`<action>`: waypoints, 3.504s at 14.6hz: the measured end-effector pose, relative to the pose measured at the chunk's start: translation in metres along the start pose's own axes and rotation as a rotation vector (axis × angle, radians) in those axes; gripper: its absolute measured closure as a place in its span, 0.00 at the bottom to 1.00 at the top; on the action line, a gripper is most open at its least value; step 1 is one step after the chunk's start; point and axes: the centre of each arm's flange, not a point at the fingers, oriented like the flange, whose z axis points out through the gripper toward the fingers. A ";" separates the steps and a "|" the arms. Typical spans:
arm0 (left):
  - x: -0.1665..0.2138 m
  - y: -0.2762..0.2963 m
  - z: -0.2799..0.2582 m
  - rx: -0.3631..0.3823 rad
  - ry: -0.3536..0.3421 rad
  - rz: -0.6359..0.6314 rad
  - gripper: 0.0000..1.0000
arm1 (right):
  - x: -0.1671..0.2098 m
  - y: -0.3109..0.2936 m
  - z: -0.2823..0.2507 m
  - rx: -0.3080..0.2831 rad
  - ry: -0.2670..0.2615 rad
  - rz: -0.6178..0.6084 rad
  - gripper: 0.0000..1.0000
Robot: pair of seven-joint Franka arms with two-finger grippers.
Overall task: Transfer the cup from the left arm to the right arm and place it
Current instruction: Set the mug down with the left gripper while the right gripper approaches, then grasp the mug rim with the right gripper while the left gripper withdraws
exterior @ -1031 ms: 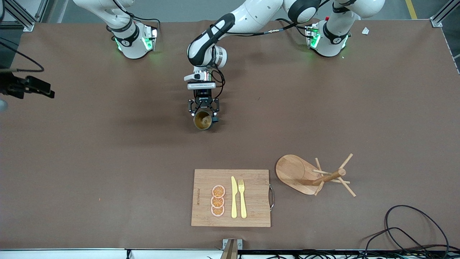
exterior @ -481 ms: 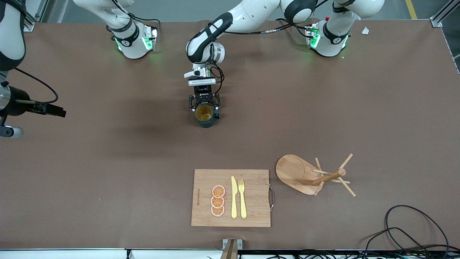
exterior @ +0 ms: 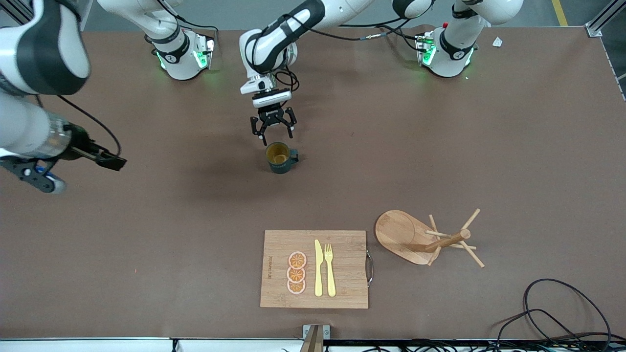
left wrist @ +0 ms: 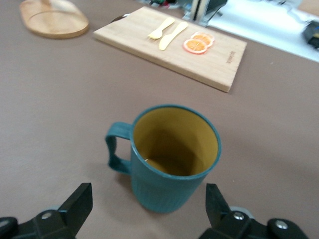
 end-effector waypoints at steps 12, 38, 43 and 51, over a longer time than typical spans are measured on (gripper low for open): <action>0.342 0.003 -0.011 0.080 -0.373 0.206 0.00 | -0.108 -0.107 0.077 0.002 -0.009 0.379 0.00; 0.757 -0.366 0.130 -0.049 -0.846 0.663 0.00 | -0.281 -0.215 0.283 0.103 0.045 0.837 0.02; 0.775 -0.392 0.124 -0.119 -0.847 0.558 0.00 | -0.279 -0.215 0.283 0.105 0.045 0.848 0.50; 0.771 -0.392 0.060 -0.133 -0.820 0.540 0.00 | -0.263 -0.214 0.271 0.110 0.051 0.647 0.94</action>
